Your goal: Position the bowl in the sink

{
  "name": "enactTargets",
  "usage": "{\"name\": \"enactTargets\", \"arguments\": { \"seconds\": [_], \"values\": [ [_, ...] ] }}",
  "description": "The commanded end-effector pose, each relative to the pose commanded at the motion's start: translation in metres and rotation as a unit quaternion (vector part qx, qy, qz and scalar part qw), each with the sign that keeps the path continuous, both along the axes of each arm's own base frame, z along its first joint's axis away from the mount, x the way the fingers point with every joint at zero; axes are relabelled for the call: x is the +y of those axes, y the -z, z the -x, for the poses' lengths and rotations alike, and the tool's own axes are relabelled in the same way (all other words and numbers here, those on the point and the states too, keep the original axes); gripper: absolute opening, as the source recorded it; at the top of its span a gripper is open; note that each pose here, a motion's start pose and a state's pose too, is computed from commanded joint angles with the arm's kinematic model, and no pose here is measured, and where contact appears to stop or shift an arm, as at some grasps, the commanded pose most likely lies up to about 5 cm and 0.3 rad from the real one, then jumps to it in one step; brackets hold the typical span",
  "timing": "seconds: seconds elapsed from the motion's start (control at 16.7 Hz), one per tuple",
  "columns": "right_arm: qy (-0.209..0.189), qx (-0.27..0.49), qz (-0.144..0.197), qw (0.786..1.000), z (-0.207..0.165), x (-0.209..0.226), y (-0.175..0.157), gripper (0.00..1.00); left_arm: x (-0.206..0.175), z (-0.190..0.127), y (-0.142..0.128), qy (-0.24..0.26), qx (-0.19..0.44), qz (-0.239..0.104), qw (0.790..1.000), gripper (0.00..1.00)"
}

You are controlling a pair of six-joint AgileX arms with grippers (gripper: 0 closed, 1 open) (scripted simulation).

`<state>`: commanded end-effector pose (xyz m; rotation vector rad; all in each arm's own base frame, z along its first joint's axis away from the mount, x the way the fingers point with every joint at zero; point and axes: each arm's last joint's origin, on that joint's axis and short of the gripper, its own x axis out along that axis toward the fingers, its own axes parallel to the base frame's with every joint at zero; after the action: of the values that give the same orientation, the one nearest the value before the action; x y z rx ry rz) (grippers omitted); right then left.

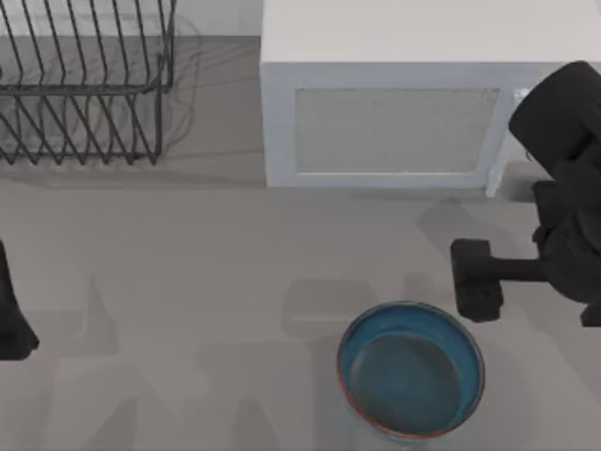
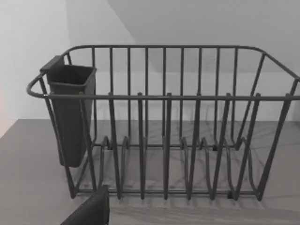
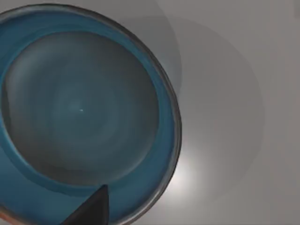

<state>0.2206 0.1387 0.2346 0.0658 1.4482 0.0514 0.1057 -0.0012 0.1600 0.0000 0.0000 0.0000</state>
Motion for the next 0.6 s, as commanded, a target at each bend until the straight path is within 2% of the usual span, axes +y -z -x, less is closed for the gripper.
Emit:
{"name": "enactTargets", "arguments": {
  "seconds": [0.24, 0.6],
  "values": [
    [0.000, 0.055, 0.034, 0.998, -0.012, 0.028, 0.005, 1.00, 0.000, 0.000, 0.000, 0.000, 0.000, 0.000, 1.000, 1.00],
    [0.002, 0.060, 0.037, 0.998, -0.014, 0.030, 0.005, 1.00, 0.000, 0.000, 0.000, 0.000, 0.000, 0.000, 1.000, 1.00]
  ]
}}
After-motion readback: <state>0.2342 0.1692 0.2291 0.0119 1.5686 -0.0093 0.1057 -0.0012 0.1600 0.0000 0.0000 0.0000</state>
